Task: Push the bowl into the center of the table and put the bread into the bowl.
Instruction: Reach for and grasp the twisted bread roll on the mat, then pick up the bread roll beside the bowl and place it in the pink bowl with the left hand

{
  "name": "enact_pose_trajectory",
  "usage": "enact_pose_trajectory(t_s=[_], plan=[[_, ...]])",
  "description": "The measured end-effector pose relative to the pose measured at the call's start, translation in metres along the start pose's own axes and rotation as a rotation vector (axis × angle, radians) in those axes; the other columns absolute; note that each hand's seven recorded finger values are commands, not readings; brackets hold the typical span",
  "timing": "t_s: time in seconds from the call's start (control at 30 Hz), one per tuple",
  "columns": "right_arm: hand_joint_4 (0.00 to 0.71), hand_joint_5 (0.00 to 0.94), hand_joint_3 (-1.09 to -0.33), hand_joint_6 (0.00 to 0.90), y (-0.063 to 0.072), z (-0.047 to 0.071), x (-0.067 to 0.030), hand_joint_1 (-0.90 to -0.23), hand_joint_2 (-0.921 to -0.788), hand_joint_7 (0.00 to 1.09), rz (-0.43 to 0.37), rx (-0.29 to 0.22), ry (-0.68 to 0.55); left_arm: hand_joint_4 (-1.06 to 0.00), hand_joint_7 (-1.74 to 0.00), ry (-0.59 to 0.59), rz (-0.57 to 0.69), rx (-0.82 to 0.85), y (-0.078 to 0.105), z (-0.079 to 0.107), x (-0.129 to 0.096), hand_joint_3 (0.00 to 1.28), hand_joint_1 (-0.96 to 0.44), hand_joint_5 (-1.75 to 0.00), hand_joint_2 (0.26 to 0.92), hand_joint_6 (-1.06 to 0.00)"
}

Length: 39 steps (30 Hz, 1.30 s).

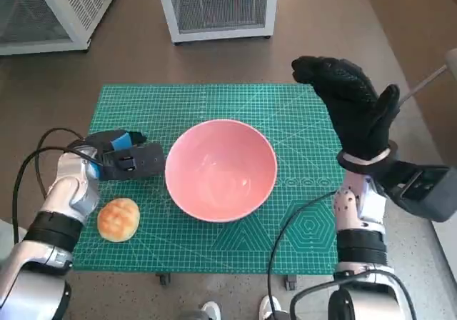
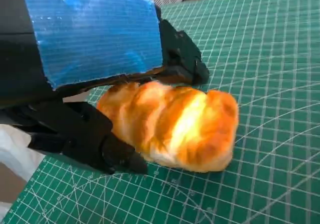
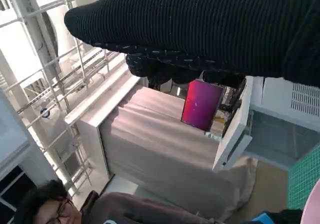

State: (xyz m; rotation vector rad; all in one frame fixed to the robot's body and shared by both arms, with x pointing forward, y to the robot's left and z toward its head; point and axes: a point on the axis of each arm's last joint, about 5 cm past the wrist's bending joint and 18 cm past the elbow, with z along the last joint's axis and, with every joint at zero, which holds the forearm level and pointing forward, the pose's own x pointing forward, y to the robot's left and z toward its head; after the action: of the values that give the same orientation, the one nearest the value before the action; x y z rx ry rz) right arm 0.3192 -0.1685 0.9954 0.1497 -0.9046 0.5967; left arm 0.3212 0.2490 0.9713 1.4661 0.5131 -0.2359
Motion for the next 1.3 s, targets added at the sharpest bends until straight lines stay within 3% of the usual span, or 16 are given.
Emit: enact_pose_trajectory(t_s=[0.1, 0.47, 0.63, 0.8, 1.0, 1.3], plan=[[0.258, 0.0, -0.582, 0.36, 0.0, 0.0, -0.0001, -0.569, -0.921, 0.01, 0.001, -0.002, -0.002, -0.59, -1.06, 0.005, 0.0, 0.018, 0.001, 0.0, 0.001, 0.15, 0.03, -1.34, 0.92, -0.58], [0.256, 0.0, -0.582, 0.359, 0.0, 0.0, -0.0015, -0.562, -0.921, 0.01, -0.002, -0.003, -0.001, -0.57, -1.13, -0.035, 0.014, 0.024, 0.006, 0.002, -0.002, 0.11, 0.0, -1.32, 0.92, -0.64], [0.256, 0.0, -0.582, 0.359, 0.0, 0.0, -0.002, -0.561, -0.921, 0.01, -0.002, -0.003, 0.0, -0.63, -1.18, -0.087, 0.08, -0.015, 0.019, 0.002, -0.013, 0.08, 0.0, -1.19, 0.92, -0.65], [0.256, 0.0, -0.582, 0.359, 0.0, 0.0, -0.003, -0.56, -0.921, 0.01, -0.004, -0.003, 0.001, -0.67, -1.21, -0.142, 0.178, -0.082, 0.04, 0.0, -0.031, 0.06, 0.0, -1.11, 0.92, -0.66], [0.256, 0.0, -0.581, 0.36, 0.0, 0.0, -0.003, -0.558, -0.921, 0.01, -0.004, -0.004, 0.0, -0.69, -1.15, -0.204, 0.321, -0.15, 0.062, 0.002, -0.059, 0.05, 0.0, -1.15, 0.918, -0.66], [0.257, 0.0, -0.58, 0.36, 0.001, 0.0, -0.0029, -0.551, -0.921, 0.01, -0.002, -0.004, -0.001, -0.75, -1.09, -0.374, 0.536, -0.178, 0.078, 0.013, -0.104, 0.03, 0.0, -1.11, 0.908, -0.69]])
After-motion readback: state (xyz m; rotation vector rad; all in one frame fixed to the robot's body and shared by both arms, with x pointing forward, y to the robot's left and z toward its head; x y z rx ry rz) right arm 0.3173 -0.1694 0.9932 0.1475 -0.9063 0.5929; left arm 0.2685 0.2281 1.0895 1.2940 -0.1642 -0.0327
